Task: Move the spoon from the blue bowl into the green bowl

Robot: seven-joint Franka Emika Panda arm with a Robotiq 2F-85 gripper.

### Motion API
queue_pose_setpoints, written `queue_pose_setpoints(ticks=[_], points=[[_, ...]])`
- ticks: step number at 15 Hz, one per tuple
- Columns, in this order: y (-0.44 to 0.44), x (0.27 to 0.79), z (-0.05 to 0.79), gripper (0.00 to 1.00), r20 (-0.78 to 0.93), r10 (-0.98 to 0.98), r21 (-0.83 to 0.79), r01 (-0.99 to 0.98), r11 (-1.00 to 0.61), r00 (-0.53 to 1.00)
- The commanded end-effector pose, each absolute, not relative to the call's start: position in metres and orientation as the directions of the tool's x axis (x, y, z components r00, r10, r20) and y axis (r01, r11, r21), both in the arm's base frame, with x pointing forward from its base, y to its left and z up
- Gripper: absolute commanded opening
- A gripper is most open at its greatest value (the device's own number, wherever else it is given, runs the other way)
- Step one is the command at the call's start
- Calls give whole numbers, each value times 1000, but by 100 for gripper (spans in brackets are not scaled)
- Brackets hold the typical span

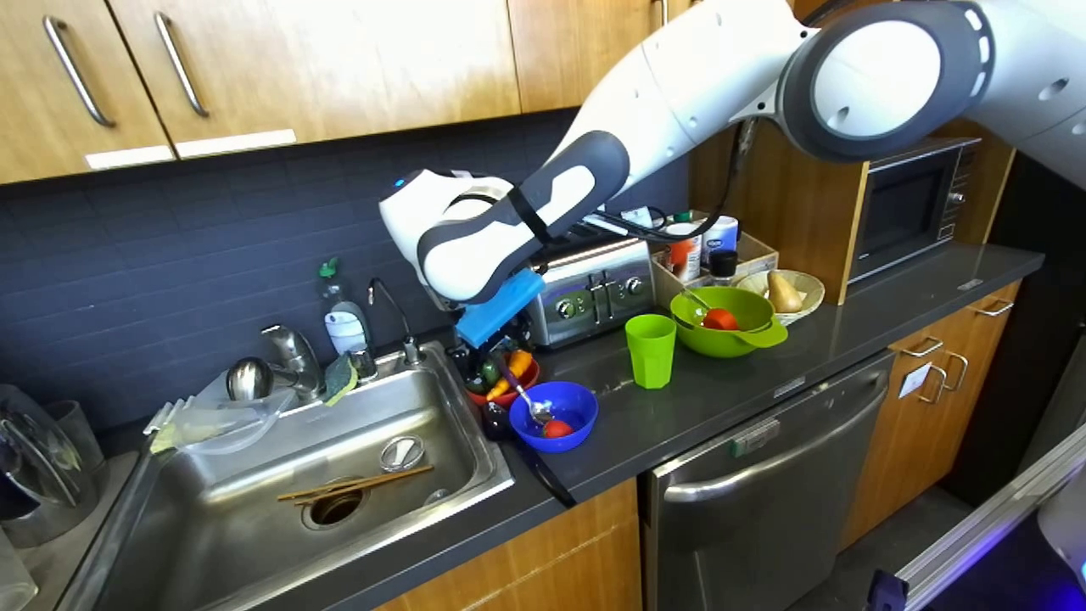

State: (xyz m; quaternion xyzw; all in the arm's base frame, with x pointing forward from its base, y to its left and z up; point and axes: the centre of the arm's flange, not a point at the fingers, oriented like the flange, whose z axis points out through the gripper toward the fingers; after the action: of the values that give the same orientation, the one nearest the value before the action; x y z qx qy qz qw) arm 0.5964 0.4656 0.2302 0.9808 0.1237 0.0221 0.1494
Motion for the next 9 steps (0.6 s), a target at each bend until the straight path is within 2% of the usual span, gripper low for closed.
queue_pose_setpoints(ticks=[1, 9], points=[[470, 613, 228, 100, -19, 250, 293, 245, -924, 968], [469, 621, 226, 100, -29, 248, 291, 246, -925, 968]])
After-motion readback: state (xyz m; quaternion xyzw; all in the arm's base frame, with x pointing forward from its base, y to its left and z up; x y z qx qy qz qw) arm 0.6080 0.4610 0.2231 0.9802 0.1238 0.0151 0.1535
